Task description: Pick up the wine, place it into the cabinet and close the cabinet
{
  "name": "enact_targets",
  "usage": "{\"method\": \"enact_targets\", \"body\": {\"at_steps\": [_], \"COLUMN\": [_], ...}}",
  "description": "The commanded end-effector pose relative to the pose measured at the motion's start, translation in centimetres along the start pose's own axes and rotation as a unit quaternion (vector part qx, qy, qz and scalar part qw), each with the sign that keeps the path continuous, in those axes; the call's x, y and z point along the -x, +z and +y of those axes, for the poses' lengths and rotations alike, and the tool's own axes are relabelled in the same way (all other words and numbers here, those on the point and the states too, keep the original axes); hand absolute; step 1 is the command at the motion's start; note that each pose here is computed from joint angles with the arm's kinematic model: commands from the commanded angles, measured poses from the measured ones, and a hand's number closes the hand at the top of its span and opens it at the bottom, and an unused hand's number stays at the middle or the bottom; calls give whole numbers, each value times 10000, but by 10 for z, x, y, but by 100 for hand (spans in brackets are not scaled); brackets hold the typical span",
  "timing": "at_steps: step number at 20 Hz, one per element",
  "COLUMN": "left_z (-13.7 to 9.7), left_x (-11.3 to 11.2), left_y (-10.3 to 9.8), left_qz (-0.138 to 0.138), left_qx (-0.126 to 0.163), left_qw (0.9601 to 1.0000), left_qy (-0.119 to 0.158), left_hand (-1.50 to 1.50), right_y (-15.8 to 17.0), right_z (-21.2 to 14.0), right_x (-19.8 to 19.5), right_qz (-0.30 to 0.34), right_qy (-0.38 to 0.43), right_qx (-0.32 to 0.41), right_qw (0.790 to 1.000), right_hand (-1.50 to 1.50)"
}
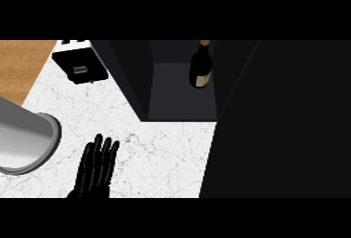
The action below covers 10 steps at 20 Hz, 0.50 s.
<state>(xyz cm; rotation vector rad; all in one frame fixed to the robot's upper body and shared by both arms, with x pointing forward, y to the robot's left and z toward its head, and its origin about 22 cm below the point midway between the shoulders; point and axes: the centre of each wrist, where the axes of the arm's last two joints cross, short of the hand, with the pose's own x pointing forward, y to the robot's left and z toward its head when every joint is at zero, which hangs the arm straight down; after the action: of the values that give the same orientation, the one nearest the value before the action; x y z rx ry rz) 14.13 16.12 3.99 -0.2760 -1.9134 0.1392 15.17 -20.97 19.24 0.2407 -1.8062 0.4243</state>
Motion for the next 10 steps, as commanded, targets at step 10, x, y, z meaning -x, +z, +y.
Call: {"method": "enact_targets", "body": {"at_steps": [10], "left_z": [65], "left_x": [-42], "left_y": [-5], "left_qz": [-283], "left_qx": [-118], "left_qw": [9992], "left_qy": [-253], "left_hand": [-150], "right_y": [35], "right_z": [34], "right_x": [-9], "right_qz": [422], "right_qy": [-1261], "right_qx": [-1056], "right_qw": [9855], "right_hand": [150]}}
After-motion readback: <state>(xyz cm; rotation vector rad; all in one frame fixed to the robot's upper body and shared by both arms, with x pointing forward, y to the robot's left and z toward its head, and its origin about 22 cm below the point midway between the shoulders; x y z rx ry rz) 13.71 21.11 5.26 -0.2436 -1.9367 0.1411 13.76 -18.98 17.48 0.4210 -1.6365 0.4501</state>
